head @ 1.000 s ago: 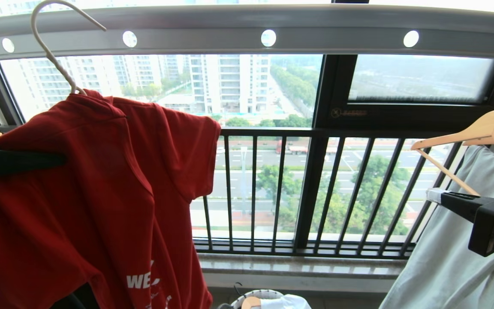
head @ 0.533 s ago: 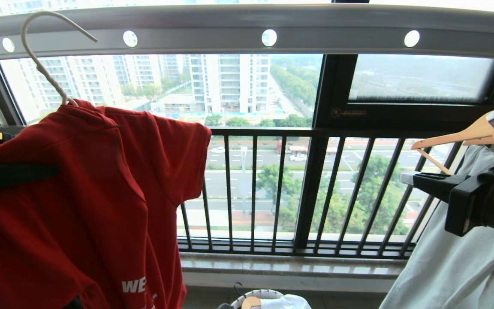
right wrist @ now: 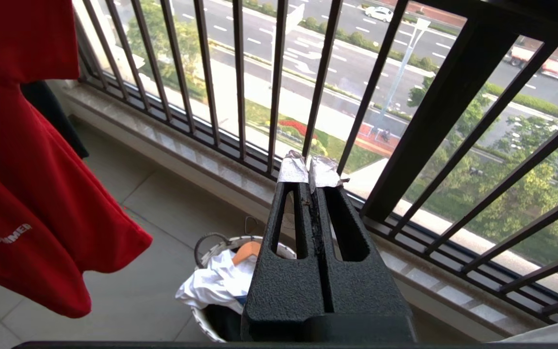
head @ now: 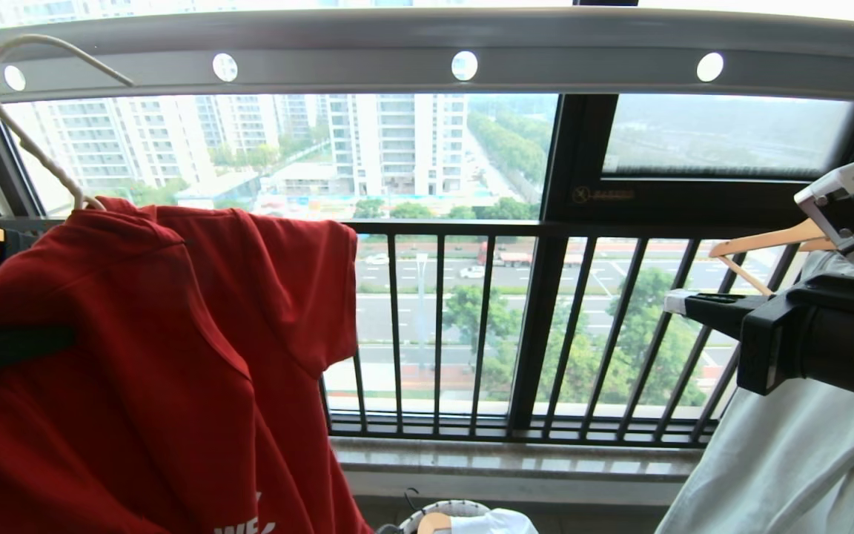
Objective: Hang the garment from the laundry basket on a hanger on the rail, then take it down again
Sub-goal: Hang the clothes rack on the clothesline
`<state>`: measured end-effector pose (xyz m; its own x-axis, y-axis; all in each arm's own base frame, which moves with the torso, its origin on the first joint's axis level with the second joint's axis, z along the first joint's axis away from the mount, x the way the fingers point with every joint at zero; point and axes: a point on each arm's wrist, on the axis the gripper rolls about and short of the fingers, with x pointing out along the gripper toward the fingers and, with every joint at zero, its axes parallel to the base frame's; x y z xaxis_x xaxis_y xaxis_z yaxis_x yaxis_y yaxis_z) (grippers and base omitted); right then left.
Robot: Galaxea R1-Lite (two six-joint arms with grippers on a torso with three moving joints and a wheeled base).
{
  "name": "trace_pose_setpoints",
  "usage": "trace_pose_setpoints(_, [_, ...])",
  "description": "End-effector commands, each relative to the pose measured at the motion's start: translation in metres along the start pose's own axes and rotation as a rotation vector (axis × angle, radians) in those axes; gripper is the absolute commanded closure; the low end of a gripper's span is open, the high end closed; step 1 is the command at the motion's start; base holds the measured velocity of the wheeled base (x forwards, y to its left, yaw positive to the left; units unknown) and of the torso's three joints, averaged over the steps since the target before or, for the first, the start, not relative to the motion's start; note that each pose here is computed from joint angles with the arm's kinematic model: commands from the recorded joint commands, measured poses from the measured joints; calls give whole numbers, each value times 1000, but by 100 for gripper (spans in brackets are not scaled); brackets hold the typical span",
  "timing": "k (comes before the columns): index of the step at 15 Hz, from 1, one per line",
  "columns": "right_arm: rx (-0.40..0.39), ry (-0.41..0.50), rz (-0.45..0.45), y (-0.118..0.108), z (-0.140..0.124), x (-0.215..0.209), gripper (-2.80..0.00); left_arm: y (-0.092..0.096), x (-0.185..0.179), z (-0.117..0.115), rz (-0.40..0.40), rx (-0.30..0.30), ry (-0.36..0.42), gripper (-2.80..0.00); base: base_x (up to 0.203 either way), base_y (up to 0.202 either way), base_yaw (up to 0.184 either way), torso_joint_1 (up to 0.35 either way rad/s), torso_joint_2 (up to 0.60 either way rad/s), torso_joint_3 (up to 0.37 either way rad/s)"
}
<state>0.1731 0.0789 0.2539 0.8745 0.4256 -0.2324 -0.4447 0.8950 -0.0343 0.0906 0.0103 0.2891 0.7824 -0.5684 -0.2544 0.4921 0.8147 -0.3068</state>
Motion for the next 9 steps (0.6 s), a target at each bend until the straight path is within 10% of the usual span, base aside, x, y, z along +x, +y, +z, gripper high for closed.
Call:
trace_pose_setpoints(1, [-3,-1,10,1,1,2,0,0,-4,-21,41,1,-32,0,0,0,0,0,0,0])
trace_pose_setpoints(9, [1,4,14,1,2,6,0,6,3,-1,1,-4,-186,0,0,0,0,0,0,0])
